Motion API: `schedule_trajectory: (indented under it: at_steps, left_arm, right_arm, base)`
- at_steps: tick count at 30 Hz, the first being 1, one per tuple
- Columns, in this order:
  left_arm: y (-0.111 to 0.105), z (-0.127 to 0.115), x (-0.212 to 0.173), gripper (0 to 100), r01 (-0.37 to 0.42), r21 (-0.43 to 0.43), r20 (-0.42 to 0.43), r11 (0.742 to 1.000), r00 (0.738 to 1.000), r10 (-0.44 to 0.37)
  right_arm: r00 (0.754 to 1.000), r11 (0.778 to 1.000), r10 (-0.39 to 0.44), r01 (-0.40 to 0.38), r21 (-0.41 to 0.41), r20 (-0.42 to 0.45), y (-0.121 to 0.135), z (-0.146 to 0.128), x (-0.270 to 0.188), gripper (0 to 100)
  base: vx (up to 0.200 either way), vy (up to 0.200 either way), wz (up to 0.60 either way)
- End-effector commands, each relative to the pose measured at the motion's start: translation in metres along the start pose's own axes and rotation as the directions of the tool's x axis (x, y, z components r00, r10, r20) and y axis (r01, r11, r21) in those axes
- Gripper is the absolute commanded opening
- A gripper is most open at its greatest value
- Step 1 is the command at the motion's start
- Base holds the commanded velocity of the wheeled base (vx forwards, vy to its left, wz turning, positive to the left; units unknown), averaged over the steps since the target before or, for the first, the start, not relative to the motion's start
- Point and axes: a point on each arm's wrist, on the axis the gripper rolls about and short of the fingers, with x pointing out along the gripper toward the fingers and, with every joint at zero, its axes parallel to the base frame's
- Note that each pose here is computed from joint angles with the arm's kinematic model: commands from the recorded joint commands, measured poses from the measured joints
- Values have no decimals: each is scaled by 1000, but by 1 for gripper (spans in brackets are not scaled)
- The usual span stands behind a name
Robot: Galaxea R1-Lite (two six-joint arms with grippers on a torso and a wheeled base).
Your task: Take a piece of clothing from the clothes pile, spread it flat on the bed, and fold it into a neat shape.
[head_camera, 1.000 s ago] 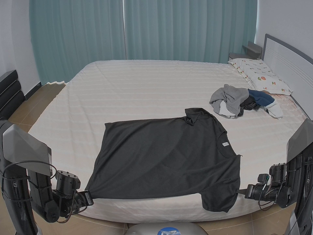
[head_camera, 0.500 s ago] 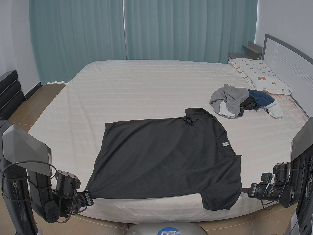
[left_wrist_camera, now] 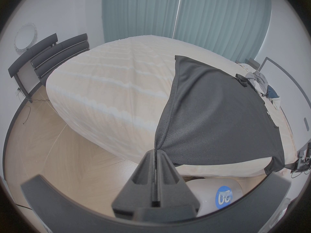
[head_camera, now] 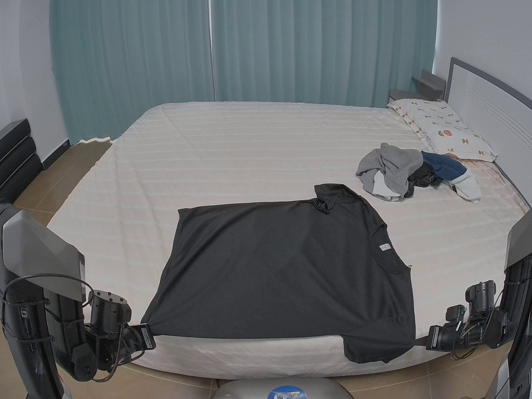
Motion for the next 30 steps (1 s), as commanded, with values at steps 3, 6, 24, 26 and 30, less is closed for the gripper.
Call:
schedule_trajectory:
  at_steps: [3, 6, 24, 26, 30]
  left_arm:
    - [6, -7, -6, 0, -37, 29, -66, 999, 997, 39]
    - [7, -6, -12, 0, -41, 51, -78, 998, 996, 45]
    - [6, -23, -33, 0, -75, 191, -224, 979, 967, 118]
    - [6, -26, -36, 0, -76, 205, -241, 976, 962, 126]
    - [5, -24, -36, 0, -68, 196, -228, 978, 967, 113]
  right_arm:
    - [1000, 999, -17, 17, -46, -1, 10, -3, -23, 0]
    - [999, 998, -36, 34, -55, -34, 11, -7, -27, 0]
    - [985, 988, -135, 126, -84, -106, 16, -20, -47, 0]
    - [984, 988, -138, 128, -92, -113, 17, -21, -50, 0]
    - [983, 983, -154, 142, -119, -98, 18, -21, -54, 0]
  base:
    - [0, 0, 0]
    - [0, 0, 0]
    - [0, 0, 0]
    - [0, 0, 0]
    - [0, 0, 0]
